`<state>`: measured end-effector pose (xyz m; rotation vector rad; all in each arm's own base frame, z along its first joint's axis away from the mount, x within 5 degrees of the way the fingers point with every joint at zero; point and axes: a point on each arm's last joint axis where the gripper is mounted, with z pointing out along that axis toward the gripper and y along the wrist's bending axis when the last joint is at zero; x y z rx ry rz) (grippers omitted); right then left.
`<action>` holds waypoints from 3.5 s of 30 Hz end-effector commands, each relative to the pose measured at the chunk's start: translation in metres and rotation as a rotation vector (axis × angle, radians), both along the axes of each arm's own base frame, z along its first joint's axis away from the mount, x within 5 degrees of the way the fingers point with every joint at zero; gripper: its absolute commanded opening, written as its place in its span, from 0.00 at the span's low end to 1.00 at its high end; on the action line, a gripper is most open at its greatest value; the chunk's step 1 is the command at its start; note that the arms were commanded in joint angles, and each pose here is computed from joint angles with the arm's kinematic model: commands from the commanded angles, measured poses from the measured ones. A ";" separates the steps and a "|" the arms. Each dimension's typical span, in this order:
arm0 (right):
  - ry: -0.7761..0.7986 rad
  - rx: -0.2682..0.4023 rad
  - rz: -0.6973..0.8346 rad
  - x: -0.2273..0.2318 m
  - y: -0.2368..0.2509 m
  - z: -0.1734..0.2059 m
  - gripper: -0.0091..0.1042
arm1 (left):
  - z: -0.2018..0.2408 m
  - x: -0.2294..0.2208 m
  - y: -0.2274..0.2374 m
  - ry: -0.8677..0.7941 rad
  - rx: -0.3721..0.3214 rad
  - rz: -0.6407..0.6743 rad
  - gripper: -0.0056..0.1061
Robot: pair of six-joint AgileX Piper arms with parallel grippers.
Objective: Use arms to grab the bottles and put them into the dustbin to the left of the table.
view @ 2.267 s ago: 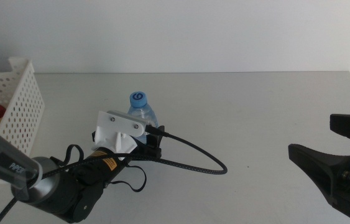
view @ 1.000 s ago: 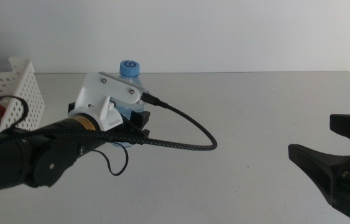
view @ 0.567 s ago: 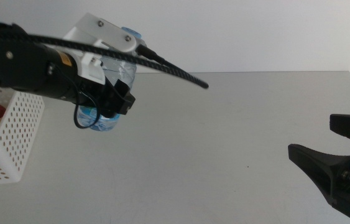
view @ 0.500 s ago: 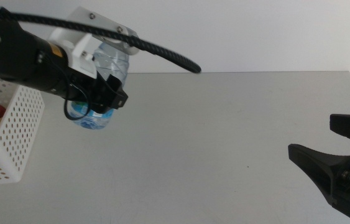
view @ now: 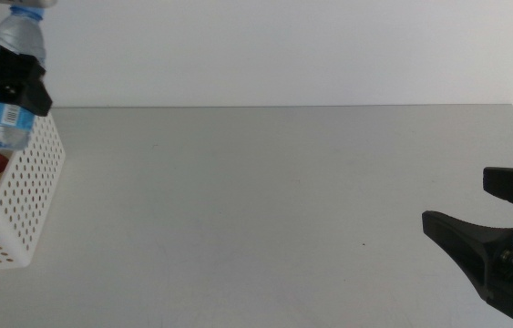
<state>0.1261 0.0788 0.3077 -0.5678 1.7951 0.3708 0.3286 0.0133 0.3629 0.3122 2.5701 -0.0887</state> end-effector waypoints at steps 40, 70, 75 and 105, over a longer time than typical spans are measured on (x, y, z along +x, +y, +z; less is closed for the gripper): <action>-0.091 0.034 -0.015 0.002 -0.001 0.015 0.71 | -0.078 0.070 0.109 0.254 0.010 0.196 0.89; -0.090 0.034 -0.015 0.002 -0.001 0.015 0.71 | 0.088 -0.038 -0.046 -0.443 0.031 0.052 0.89; -0.090 0.034 -0.015 0.002 -0.001 0.015 0.71 | 0.098 -0.085 -0.061 -0.705 0.008 -0.010 0.89; -0.097 0.036 -0.015 0.001 -0.002 0.016 0.71 | 0.100 -0.106 -0.059 -0.845 -0.053 -0.005 0.89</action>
